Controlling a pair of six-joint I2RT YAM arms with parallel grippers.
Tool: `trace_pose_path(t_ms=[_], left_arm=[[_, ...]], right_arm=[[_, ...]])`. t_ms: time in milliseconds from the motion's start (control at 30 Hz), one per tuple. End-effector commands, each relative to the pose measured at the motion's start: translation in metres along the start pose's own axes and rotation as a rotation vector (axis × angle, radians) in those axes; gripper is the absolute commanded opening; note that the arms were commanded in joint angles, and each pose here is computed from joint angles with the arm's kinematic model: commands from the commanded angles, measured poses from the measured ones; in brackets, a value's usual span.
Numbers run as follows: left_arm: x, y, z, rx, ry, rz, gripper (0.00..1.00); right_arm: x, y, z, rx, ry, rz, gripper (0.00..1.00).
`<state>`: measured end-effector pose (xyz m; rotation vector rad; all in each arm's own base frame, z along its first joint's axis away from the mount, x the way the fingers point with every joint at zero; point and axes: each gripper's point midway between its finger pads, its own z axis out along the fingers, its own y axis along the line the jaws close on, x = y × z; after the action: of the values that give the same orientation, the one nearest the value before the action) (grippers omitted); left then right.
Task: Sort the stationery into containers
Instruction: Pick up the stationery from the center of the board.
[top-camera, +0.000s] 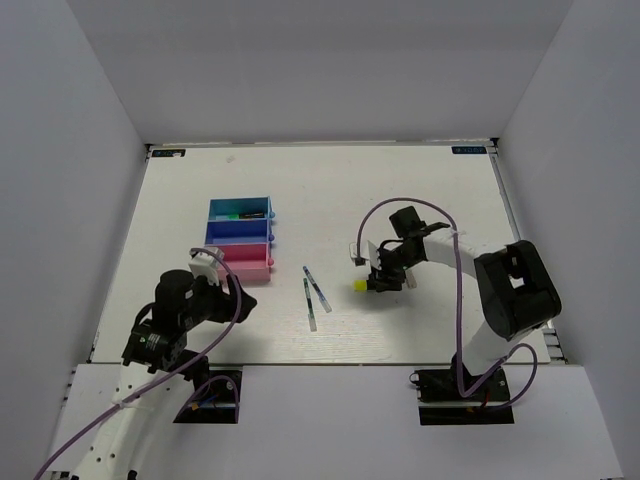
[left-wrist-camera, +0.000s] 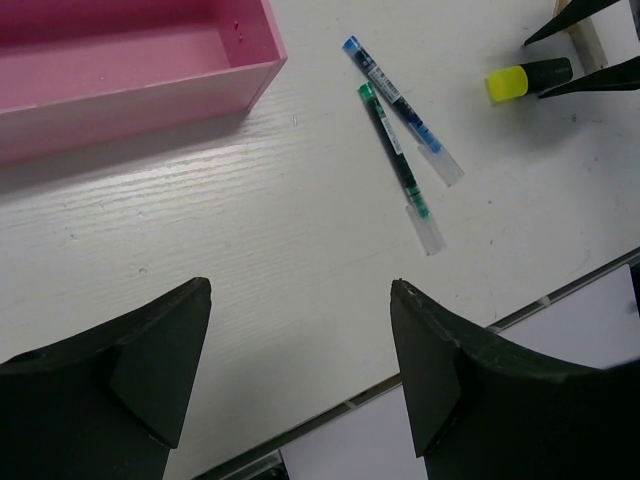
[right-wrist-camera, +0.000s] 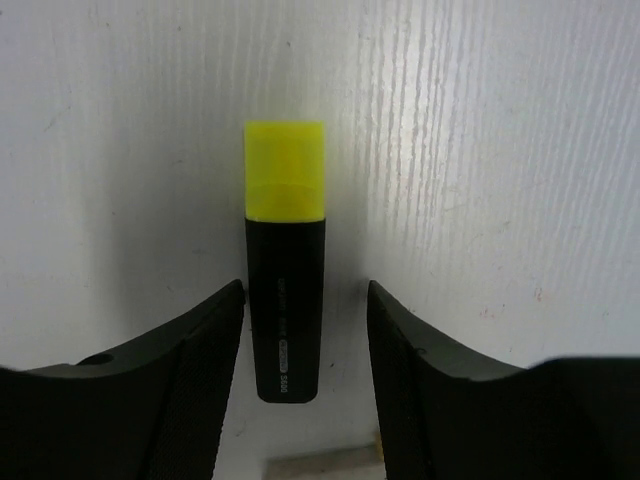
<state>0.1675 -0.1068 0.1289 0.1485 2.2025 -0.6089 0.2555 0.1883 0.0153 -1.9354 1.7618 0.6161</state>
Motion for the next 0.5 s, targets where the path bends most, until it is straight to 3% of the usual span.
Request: trace_pose_path(t_ms=[0,33,67,100,200,367,467], left_arm=[[-0.006,-0.003,-0.002,0.012,-0.034,0.009,0.82],[-0.006,-0.004,-0.003,0.015,-0.034,0.008,0.82],[-0.005,-0.003,-0.003,0.013,-0.034,0.011,0.82],[-0.006,-0.002,-0.003,0.008,-0.04,0.01,0.82],[-0.009,-0.001,-0.007,-0.005,-0.069,0.014,0.82],[-0.008,0.002,-0.008,-0.018,-0.074,0.011,0.82],[-0.01,0.002,-0.009,-0.021,-0.083,0.015,0.82]], right_arm=[[0.033,0.008,0.015,-0.004,0.142,-0.076,0.54],[0.037,0.014,0.017,-0.017,0.157,-0.081,0.49],[0.042,0.015,0.017,-0.019,0.182,-0.099,0.37],[0.045,0.014,0.018,-0.011,0.2,-0.129,0.3],[0.068,0.038,0.025,-0.022,0.249,-0.194,0.14],[0.073,0.043,0.022,-0.011,0.288,-0.24,0.0],[0.051,0.031,0.007,-0.021,0.288,-0.23,0.0]])
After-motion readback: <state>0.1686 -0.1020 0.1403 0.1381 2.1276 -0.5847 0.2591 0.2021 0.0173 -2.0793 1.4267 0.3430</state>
